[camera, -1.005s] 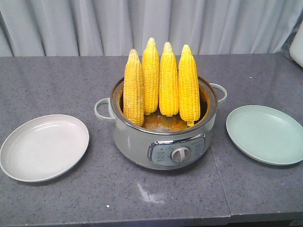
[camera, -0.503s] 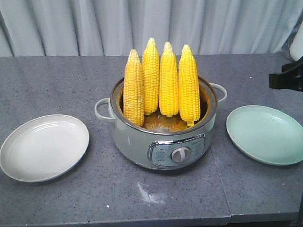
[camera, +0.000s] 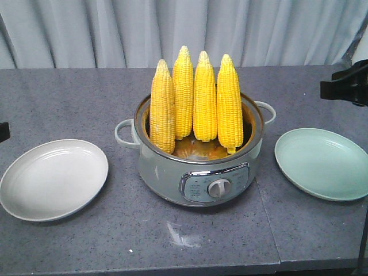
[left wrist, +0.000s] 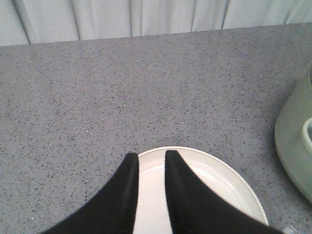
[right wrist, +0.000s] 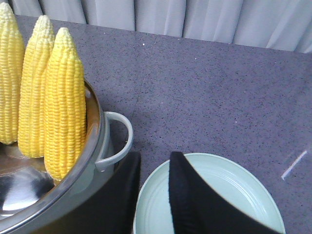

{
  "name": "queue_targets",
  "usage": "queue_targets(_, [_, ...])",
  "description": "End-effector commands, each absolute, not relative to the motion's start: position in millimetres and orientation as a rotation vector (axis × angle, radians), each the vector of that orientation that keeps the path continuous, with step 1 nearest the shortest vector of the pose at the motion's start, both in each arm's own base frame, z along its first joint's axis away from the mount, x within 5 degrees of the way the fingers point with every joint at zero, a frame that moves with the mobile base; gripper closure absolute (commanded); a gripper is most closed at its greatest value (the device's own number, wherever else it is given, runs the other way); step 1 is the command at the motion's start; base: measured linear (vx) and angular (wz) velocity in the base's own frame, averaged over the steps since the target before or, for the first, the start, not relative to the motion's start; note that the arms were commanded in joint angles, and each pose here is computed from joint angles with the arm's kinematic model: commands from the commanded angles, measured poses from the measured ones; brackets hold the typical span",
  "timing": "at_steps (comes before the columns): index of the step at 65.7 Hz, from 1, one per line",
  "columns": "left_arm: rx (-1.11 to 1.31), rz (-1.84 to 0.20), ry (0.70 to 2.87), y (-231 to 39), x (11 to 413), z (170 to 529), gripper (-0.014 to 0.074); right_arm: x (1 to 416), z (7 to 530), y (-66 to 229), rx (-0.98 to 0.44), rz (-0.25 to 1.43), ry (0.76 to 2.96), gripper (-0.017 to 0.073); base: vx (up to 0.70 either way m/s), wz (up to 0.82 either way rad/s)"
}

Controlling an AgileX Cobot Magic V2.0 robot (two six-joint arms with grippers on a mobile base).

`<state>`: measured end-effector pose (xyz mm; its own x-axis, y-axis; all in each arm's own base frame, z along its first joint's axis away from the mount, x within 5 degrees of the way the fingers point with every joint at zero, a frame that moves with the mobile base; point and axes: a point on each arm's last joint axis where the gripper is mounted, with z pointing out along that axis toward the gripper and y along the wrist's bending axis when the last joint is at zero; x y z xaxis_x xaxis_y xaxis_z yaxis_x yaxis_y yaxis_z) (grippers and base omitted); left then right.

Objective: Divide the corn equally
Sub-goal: 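Move the right gripper down onto the nearest corn cob and close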

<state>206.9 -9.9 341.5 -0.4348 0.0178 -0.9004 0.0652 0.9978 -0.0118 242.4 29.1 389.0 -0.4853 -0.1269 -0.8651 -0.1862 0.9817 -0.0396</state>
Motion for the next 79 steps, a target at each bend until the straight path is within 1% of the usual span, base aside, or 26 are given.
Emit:
queue_targets(1, [0.043,-0.056,1.897,-9,208,363,0.0285,240,411,28,-0.211,0.059,1.96,0.0232,0.0,0.0])
queue_targets(4, [0.043,-0.056,1.9,-9,208,362,0.0211,240,411,28,-0.21,0.058,1.953,0.0149,0.0,0.0])
queue_targets(8, [0.043,-0.056,1.9,-9,208,362,0.0119,241,413,28,-0.204,0.06,1.933,0.0076,0.0,0.0])
queue_targets(10, [0.043,-0.056,1.9,-9,208,362,0.009,241,413,28,-0.202,0.061,1.928,0.0046,0.0,0.0])
queue_targets(13, [0.043,-0.056,1.9,-9,208,362,0.0046,241,414,28,-0.191,0.073,1.926,0.0018,0.0,0.0])
queue_targets(18, [0.043,-0.056,1.903,-9,208,362,0.0015,241,414,29,-0.174,0.097,1.929,0.0003,0.0,0.0])
queue_targets(25, [0.044,-0.057,1.916,-9,208,361,0.0015,246,413,30,-0.161,0.12,1.926,0.0005,0.0,0.0])
queue_targets(33, [0.045,-0.058,1.924,-9,207,360,0.0017,265,419,35,-0.148,0.182,1.955,0.0005,0.0,0.0])
queue_targets(38, [0.045,-0.058,1.924,-9,207,360,0.0017,277,428,40,-0.168,0.221,1.974,0.0005,0.0,0.0])
queue_targets(47, [0.045,-0.058,1.924,-9,207,360,0.0017,309,437,51,-0.293,0.271,1.997,0.0005,0.0,0.0])
queue_targets(55, [0.045,-0.058,1.924,-9,207,360,0.0017,338,437,63,-0.361,0.375,2.026,0.0005,0.0,0.0])
queue_targets(64, [0.045,-0.058,1.924,-9,207,360,0.0017,367,422,72,-0.457,0.45,2.109,0.0005,0.0,0.0])
queue_targets(79, [0.045,-0.058,1.924,-9,207,360,0.0017,391,408,95,-0.628,0.483,2.131,0.0005,0.0,0.0])
